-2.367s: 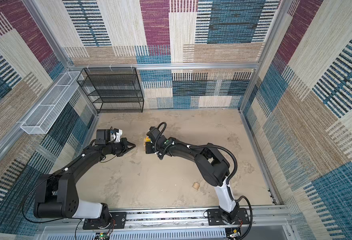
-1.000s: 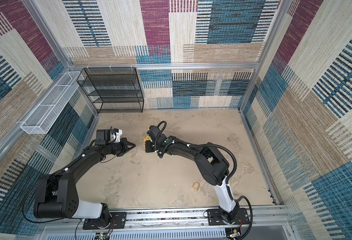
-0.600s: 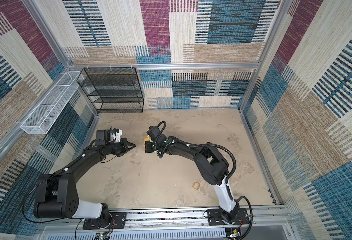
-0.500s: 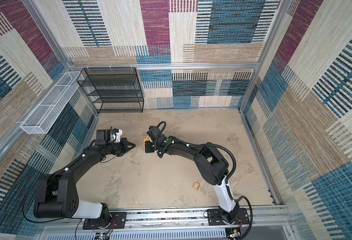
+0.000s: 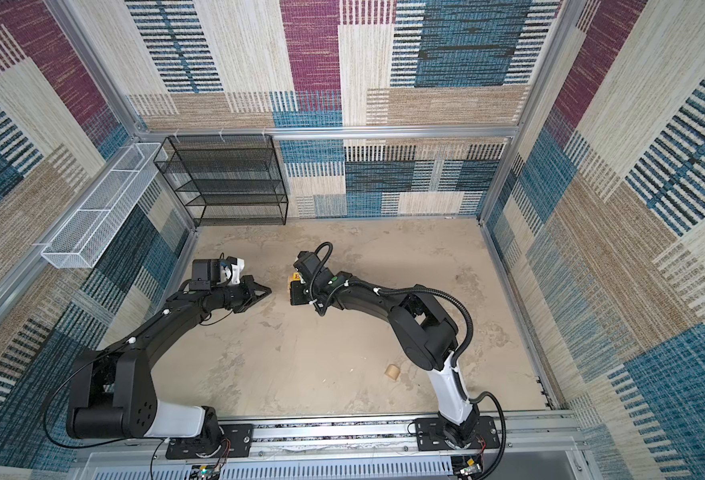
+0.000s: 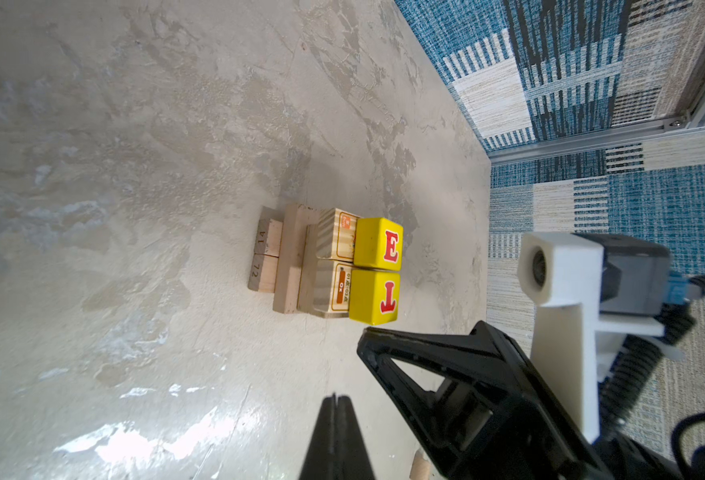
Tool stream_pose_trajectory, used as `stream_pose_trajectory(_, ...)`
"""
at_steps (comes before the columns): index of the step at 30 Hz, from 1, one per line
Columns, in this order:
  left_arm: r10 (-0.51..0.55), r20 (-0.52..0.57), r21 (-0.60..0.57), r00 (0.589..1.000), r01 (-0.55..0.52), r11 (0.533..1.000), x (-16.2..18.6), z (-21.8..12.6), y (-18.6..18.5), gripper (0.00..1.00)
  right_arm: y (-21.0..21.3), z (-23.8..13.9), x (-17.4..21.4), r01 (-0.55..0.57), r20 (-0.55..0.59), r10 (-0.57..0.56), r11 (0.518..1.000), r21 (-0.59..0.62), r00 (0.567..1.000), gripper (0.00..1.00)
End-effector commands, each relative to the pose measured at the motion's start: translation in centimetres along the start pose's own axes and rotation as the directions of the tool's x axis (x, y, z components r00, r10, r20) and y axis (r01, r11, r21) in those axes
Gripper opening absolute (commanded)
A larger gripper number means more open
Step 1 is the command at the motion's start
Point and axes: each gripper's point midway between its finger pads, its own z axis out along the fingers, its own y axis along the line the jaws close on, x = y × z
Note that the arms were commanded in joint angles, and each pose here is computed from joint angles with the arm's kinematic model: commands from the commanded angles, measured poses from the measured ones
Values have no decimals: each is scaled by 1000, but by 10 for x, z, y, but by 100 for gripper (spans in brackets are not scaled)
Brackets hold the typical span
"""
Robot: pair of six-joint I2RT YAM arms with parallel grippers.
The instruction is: Build the wood block tower
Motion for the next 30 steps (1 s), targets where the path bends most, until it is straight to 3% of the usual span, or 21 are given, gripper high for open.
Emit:
stream_pose_trajectory(1, 9, 3, -1, 1000, -9, 1000, -1, -1, -1, 0, 3, -2, -5, 7, 17, -7, 1000, 0, 1000, 1)
stream_pose_trajectory(16, 42, 22, -28, 999, -42, 999, -4, -8, -3, 0, 18, -15, -4, -12, 8, 12, 997, -81, 1000, 2)
stream_pose_trajectory(30, 162, 97, -132, 982, -148, 980, -18, -41, -16, 38, 32, -47, 8, 21, 10, -19, 984, -176, 1000, 7)
